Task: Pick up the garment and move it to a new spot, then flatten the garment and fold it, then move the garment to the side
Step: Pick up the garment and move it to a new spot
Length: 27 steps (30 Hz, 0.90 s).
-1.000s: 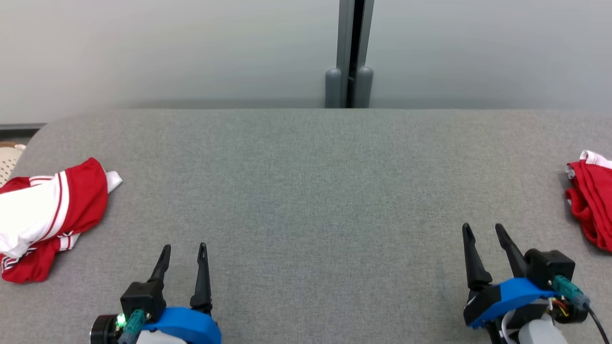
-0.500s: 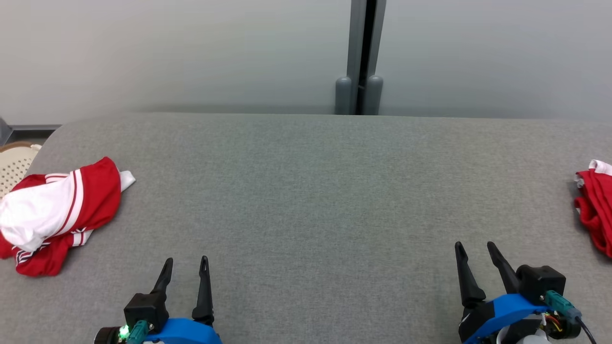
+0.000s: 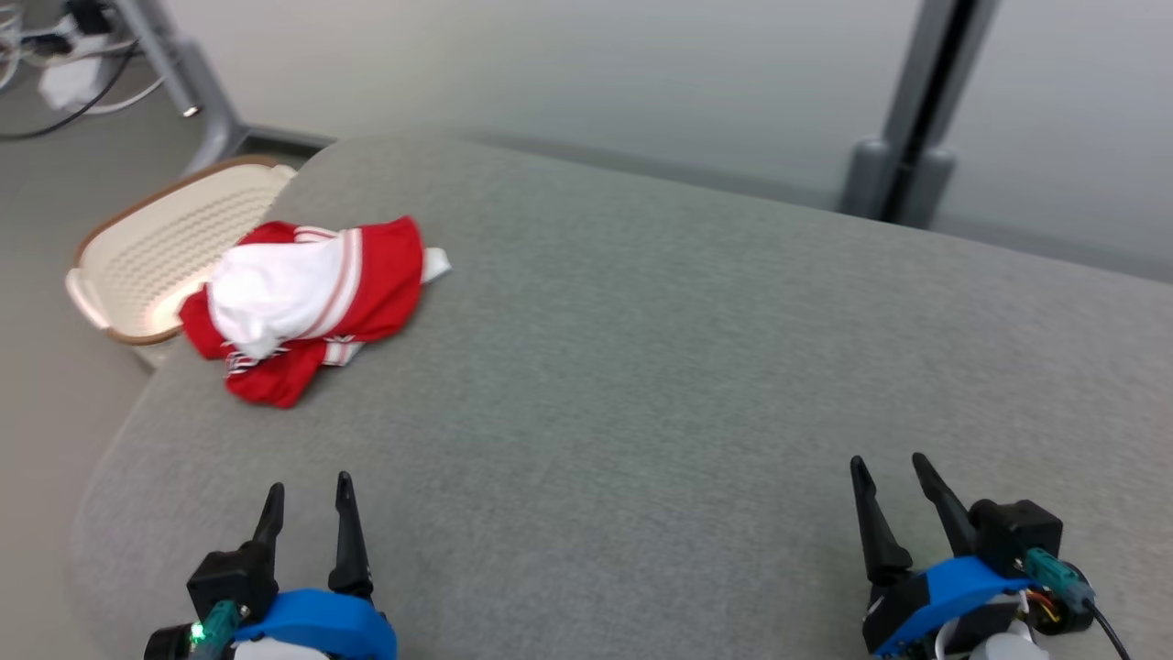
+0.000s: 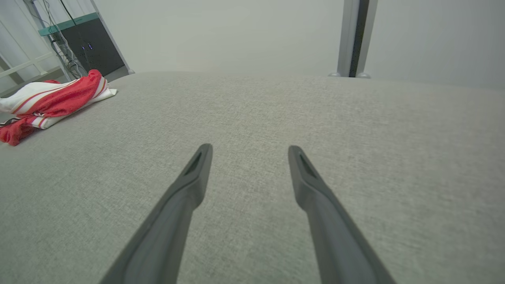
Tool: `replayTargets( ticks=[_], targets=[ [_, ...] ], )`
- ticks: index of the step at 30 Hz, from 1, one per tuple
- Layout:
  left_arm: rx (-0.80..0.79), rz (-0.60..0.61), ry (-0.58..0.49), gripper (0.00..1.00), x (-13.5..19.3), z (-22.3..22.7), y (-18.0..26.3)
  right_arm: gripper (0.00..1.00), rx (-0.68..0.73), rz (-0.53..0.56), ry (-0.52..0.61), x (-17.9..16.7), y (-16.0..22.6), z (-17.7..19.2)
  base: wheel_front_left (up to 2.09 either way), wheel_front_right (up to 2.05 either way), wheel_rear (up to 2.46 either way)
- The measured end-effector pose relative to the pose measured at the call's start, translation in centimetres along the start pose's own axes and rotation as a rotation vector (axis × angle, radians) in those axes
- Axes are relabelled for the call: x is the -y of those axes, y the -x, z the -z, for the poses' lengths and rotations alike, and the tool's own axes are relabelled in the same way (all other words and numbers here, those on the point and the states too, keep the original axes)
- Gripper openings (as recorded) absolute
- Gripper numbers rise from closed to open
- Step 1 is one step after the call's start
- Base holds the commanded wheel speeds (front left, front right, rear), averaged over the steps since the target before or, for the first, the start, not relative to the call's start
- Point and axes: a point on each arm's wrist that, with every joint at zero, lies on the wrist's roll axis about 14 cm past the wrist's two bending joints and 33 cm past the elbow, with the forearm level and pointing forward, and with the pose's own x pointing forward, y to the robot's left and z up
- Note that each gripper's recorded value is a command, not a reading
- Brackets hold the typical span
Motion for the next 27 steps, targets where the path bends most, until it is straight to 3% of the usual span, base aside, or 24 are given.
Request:
replayTargets(
  ticks=[3, 10, 15, 23, 27],
  targets=[
    [-0.019, -0.106, 0.037, 1.00, -3.4, 0.8, 1.8, 1.00, -0.033, -0.097, 0.005, -3.2, -1.7, 1.0, 0.00, 0.00, 0.00],
    [-0.048, -0.171, 0.051, 1.00, -6.0, 1.5, 2.3, 1.00, -0.086, -0.185, 0.020, -5.9, -3.0, 3.0, 0.00, 0.00, 0.00],
    [-0.022, -0.164, 0.059, 1.00, -6.6, -0.2, -1.1, 1.00, -0.091, -0.170, 0.040, -4.9, -3.9, 3.4, 0.00, 0.00, 0.00],
    [-0.014, -0.120, -0.029, 1.00, -7.3, -3.4, -9.1, 1.00, -0.113, -0.119, 0.055, -2.3, -5.2, 5.0, 0.00, 0.00, 0.00],
    [-0.064, -0.116, -0.033, 1.00, -7.3, -2.8, -12.0, 1.00, -0.115, -0.103, 0.050, -1.5, -5.9, 5.6, 0.00, 0.00, 0.00]
  ],
)
